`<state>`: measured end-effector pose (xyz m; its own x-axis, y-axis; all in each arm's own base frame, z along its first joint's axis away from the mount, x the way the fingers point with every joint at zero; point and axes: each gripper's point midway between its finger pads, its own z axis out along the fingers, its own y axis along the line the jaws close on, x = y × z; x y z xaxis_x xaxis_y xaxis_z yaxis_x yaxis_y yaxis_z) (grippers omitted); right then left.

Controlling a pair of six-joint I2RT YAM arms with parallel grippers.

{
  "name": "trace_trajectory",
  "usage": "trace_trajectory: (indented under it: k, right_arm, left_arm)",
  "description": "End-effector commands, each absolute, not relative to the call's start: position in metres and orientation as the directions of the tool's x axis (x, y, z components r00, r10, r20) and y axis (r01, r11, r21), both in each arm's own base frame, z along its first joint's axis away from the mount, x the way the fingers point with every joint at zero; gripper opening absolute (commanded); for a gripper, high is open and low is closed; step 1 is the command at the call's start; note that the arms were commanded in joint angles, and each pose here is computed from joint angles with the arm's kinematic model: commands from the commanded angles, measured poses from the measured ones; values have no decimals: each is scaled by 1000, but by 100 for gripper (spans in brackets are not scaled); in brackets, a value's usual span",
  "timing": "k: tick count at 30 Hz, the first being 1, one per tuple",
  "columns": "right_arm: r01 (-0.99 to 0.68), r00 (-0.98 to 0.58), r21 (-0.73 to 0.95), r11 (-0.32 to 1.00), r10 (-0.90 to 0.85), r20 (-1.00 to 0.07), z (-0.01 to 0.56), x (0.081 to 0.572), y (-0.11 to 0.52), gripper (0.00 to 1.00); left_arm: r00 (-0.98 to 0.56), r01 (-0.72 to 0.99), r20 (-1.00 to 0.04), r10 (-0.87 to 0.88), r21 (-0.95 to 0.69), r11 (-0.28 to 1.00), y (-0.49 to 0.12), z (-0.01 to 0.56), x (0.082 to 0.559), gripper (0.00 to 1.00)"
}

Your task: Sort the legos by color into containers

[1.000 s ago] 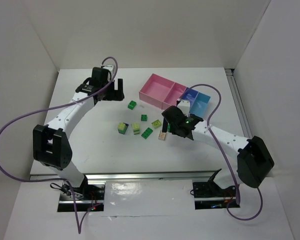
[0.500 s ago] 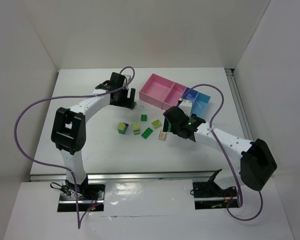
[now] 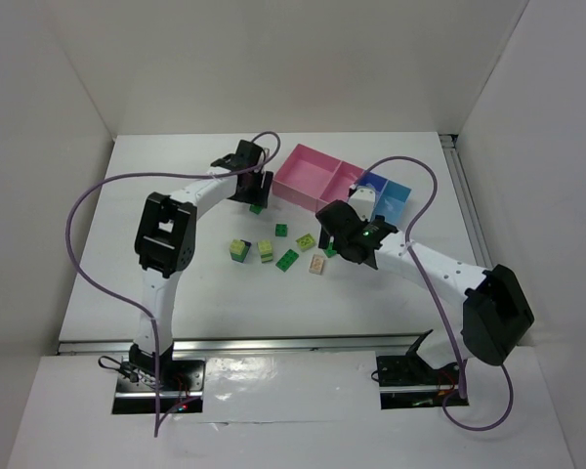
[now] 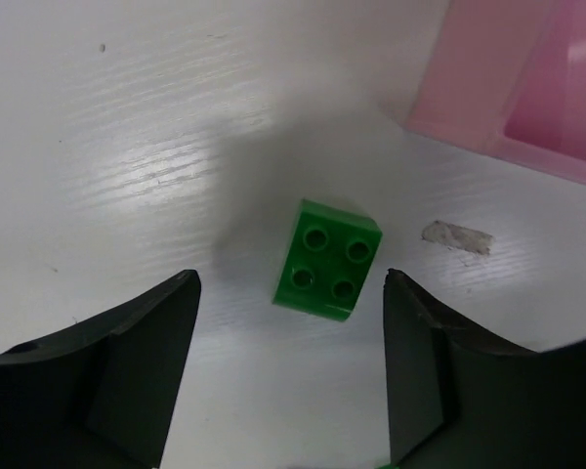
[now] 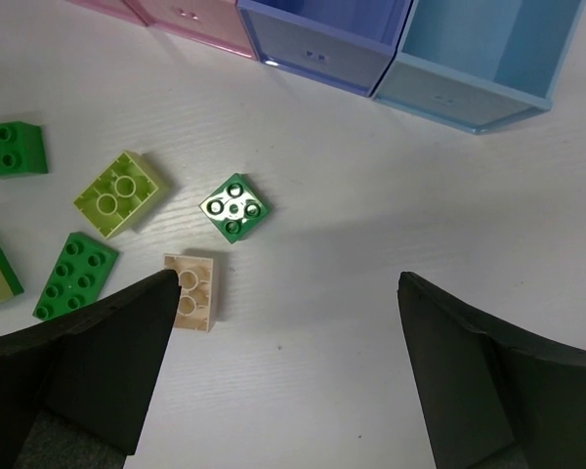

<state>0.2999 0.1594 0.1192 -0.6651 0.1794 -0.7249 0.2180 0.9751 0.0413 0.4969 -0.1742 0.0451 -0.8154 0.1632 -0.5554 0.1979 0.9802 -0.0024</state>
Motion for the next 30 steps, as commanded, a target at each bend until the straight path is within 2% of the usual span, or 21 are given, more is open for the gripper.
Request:
trace_trajectory:
  k: [1, 3, 5, 9, 10, 13, 14, 16, 23, 30]
  right_arm:
    - [257, -639, 23, 966, 188, -746, 130, 307, 153, 100]
    - [263, -642, 22, 965, 192, -742, 127, 307, 153, 100]
    - [263, -643, 21, 965, 191, -742, 127, 309, 155, 100]
    - [268, -642, 12, 963, 187, -744, 126, 312, 156, 100]
    - [272, -632, 15, 962, 190, -751, 130, 314, 156, 100]
    - [292, -622, 1, 956, 191, -759, 133, 314, 151, 100]
    - [292, -635, -19, 956, 180, -751, 129, 313, 149, 100]
    - [306, -614, -21, 952, 181, -768, 135, 317, 147, 100]
    - [324, -548, 0, 946, 187, -815, 169, 327, 142, 100]
    - [357, -426, 95, 929, 252, -869, 216, 329, 125, 100]
  left_arm:
    - [-799, 210, -565, 205, 57, 976, -170, 50, 508, 76]
    - [-810, 227, -548, 209, 37, 973, -174, 40, 505, 72]
    - [-803, 226, -558, 207, 35, 973, -176, 44, 508, 62]
    - [-814, 232, -541, 211, 30, 972, -176, 37, 505, 58]
    - [-814, 232, -541, 211, 30, 972, -176, 37, 505, 53]
    - [-822, 236, -532, 204, 7, 972, -179, 34, 501, 47]
    - [-810, 236, -551, 199, 4, 972, -180, 46, 503, 41]
    - [-805, 229, -564, 187, -3, 973, -180, 55, 501, 36]
    - [-727, 238, -662, 181, 5, 971, -176, 128, 499, 28]
    - [-661, 315, -744, 98, -156, 936, -203, 198, 487, 28]
